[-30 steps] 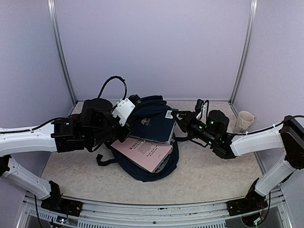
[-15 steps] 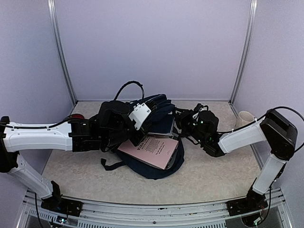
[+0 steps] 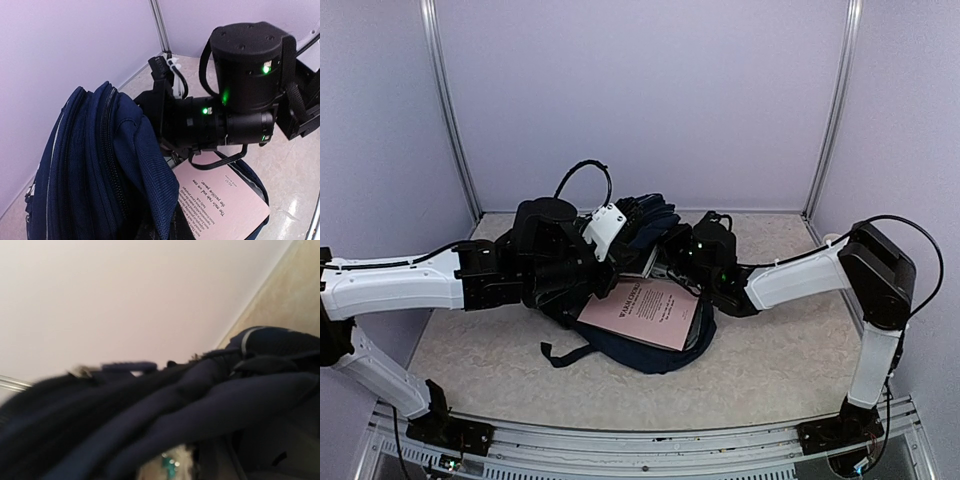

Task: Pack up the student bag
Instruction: Adjust the book in the largest pocket of the bag, then place the largest pocket of the bag in the student bag.

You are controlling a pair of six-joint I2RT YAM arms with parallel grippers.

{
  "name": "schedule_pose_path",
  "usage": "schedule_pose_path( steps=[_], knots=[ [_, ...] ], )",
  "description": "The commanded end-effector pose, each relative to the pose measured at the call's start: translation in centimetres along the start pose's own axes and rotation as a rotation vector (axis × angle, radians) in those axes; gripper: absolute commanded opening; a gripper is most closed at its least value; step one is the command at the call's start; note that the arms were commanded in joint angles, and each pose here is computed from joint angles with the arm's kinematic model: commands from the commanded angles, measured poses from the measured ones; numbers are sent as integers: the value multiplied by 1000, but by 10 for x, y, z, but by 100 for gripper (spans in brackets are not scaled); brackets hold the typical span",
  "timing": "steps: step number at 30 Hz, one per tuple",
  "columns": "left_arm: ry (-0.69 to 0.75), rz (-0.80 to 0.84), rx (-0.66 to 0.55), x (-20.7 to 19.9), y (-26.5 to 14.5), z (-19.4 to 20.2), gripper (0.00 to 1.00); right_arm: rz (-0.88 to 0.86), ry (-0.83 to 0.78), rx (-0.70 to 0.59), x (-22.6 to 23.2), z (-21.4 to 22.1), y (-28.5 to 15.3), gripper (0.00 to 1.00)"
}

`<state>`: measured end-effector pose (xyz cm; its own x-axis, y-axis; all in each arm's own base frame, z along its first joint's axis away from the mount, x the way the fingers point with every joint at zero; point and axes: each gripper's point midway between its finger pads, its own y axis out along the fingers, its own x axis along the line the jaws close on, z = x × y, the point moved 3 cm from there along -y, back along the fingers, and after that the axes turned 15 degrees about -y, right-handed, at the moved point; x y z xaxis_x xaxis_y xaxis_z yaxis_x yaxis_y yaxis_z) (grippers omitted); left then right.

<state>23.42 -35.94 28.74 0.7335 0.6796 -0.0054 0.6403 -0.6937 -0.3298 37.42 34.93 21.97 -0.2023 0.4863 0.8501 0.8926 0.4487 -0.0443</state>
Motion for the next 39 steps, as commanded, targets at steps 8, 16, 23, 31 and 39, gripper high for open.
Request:
schedule_pose_path(
  steps=[8,16,23,31,39],
  knots=[
    [-147,44,-166,21,-23,-45,0,-43,-206,124,11,37,12,27],
    [-192,10,-119,31,-21,-20,0,-114,-503,345,33,34,-18,65],
    [-203,-5,-100,34,-20,-10,0,-147,-615,427,42,19,-56,74],
    [-215,-10,-8,33,-9,13,0,-23,-733,586,6,10,-102,74],
    [-210,62,110,18,-5,39,42,295,-762,712,-75,2,-143,82]
  ],
)
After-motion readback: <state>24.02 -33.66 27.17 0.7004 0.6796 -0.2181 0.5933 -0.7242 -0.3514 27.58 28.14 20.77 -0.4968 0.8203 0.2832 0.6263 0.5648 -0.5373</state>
